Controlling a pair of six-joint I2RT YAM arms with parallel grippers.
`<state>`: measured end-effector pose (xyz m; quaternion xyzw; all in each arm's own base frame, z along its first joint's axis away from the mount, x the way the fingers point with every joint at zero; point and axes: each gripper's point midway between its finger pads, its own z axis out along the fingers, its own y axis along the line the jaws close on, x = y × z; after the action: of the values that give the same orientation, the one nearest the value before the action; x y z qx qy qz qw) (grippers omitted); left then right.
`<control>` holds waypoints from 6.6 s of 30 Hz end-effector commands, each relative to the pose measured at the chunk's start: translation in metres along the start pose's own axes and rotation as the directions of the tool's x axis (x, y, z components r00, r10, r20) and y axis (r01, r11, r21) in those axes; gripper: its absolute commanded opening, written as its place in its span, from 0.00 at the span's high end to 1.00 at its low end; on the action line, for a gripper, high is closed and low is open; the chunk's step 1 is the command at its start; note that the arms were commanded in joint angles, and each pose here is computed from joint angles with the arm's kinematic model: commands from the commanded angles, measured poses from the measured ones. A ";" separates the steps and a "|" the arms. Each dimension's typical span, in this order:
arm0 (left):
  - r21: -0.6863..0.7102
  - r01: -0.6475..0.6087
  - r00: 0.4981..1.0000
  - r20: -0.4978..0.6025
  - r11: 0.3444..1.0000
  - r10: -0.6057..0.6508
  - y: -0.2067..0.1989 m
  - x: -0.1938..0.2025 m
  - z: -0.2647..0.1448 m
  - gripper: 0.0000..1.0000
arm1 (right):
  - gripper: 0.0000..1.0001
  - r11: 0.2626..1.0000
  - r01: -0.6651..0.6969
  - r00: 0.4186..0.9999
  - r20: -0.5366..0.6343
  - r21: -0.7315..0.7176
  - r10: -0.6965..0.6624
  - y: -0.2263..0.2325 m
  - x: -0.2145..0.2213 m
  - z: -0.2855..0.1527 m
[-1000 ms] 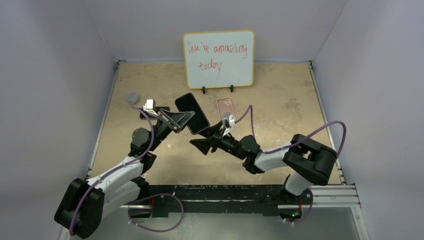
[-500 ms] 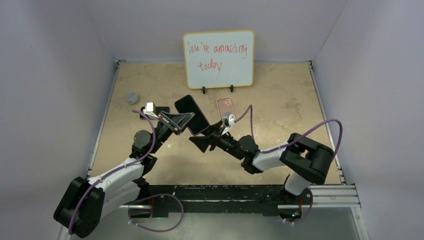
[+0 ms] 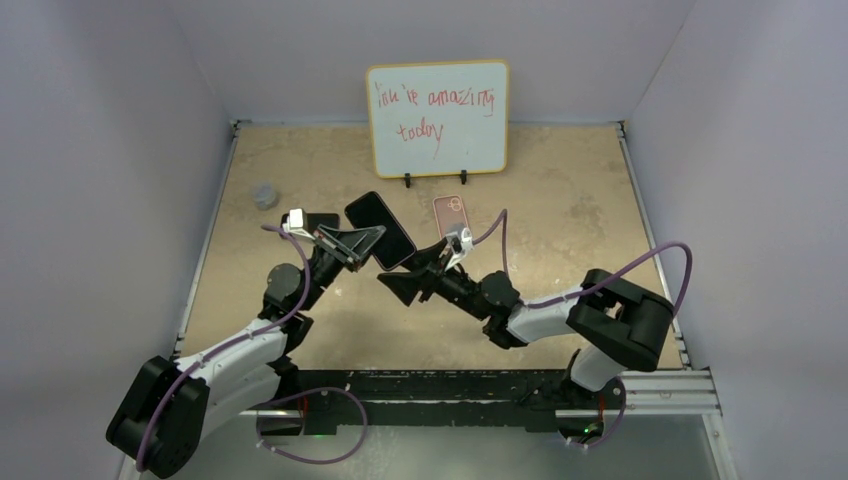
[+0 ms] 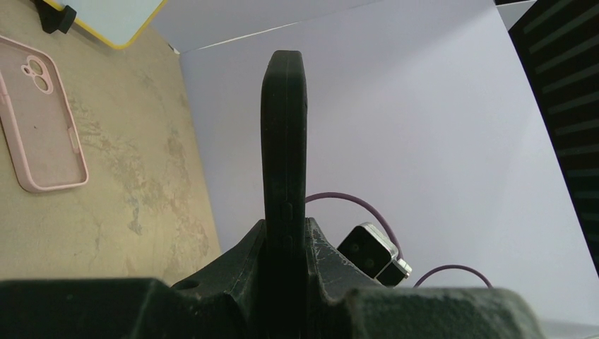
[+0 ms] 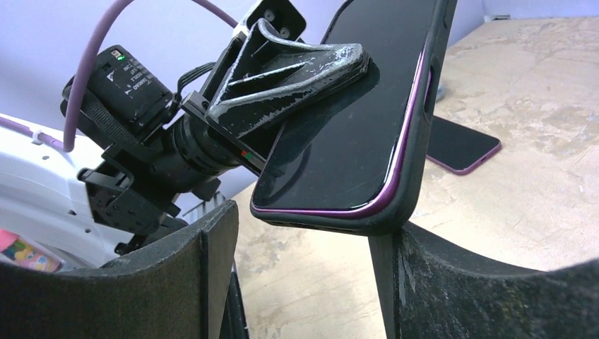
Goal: Take the phone out of the phone case
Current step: Remove the phone case from the phone.
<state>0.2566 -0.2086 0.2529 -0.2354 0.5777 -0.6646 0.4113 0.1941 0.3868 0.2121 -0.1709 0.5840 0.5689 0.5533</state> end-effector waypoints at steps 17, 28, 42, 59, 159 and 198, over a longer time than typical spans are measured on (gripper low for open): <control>0.168 0.016 0.999 -0.034 0.986 -0.011 -0.052 0.004 0.000 1.00 | 0.64 0.997 0.003 0.946 0.322 -0.083 0.024 0.030 -0.082 0.003; 0.182 0.067 0.991 -0.126 0.981 -0.045 -0.058 0.018 -0.008 1.00 | 0.90 1.000 0.013 0.955 0.297 -0.005 -0.011 0.012 -0.072 -0.002; 0.174 -0.015 0.994 -0.108 0.985 0.034 -0.052 0.018 -0.008 1.00 | 0.51 1.000 -0.016 0.982 0.186 -0.008 0.017 0.001 -0.055 -0.021; 0.157 -0.033 0.999 0.008 0.987 0.033 -0.039 -0.004 0.004 1.00 | 0.38 0.995 -0.059 0.988 0.135 -0.075 0.069 0.013 -0.065 -0.042; 0.260 -0.015 0.998 -0.056 0.966 0.030 -0.076 -0.002 0.009 1.00 | 0.55 0.985 0.096 0.991 0.102 -0.140 -0.083 0.035 -0.048 0.002; 0.244 0.004 0.994 -0.104 0.970 0.021 -0.070 0.011 0.005 1.00 | 0.81 0.993 0.111 0.978 0.180 -0.049 -0.101 0.020 -0.060 0.004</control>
<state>0.2515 -0.2169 0.2862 -0.1897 0.5489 -0.7096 0.3990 0.1893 0.3830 0.2493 -0.1781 0.5413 0.5872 0.5748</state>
